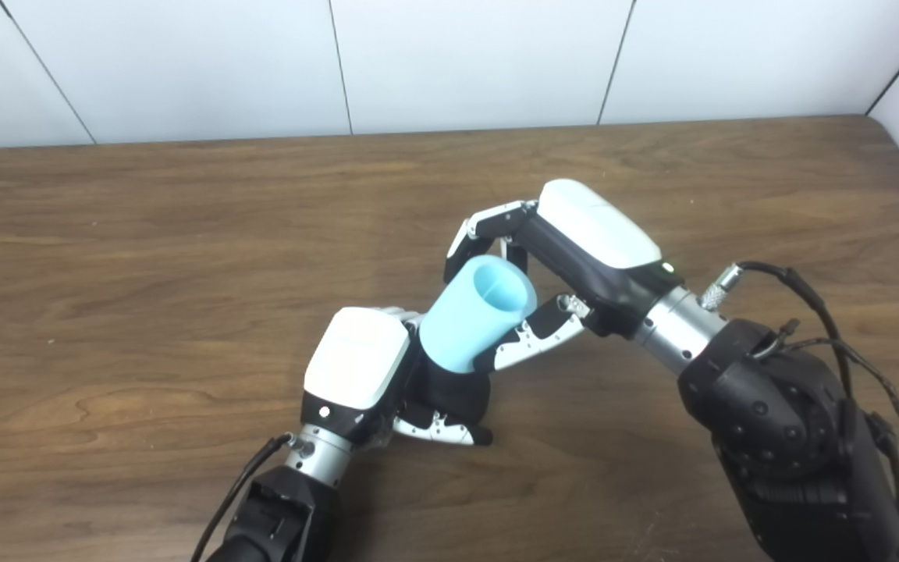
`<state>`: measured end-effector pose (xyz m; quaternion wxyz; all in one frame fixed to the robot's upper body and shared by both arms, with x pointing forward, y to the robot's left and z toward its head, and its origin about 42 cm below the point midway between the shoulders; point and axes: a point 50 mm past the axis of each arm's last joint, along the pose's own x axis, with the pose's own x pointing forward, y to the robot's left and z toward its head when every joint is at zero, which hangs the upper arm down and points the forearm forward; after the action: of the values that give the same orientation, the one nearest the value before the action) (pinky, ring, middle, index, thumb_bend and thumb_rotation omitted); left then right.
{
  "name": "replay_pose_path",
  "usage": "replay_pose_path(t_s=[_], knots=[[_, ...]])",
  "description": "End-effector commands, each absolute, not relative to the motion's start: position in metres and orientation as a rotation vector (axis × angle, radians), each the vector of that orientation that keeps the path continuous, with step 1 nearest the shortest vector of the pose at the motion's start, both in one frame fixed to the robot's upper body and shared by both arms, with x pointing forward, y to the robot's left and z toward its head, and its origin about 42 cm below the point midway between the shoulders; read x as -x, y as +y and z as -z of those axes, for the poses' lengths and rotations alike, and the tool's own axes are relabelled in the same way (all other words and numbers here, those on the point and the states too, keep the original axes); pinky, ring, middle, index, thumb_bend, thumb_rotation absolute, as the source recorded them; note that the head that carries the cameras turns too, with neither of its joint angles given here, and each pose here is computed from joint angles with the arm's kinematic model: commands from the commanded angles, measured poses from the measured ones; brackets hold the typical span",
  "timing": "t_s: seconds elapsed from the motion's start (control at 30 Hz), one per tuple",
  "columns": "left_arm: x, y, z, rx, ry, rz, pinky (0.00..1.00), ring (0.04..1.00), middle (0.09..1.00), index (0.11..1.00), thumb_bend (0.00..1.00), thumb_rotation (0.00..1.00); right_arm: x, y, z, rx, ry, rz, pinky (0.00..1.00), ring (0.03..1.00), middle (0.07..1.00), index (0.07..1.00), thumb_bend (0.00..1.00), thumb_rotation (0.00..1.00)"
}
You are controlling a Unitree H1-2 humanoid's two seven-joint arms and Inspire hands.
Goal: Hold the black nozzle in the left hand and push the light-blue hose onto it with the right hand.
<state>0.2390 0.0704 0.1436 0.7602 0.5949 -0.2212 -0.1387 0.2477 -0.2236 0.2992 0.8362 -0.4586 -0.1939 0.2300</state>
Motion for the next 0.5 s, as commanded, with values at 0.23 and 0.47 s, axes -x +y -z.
replay_pose_path(t_s=[0.23, 0.47], knots=[[-0.2339, 0.0651, -0.1397, -1.307, -0.461, 0.329, 0.42, 0.484, 0.402, 0.500, 0.52, 0.00, -0.2440, -0.2166, -0.3065, 0.986, -0.481, -0.506, 0.38, 0.390, 0.520, 0.493, 0.52, 0.00], [-0.2345, 0.0640, -0.1391, -1.312, -0.460, 0.329, 0.42, 0.482, 0.402, 0.501, 0.52, 0.00, -0.2467, -0.2160, -0.3099, 0.984, -0.478, -0.493, 0.38, 0.398, 0.516, 0.497, 0.52, 0.00]])
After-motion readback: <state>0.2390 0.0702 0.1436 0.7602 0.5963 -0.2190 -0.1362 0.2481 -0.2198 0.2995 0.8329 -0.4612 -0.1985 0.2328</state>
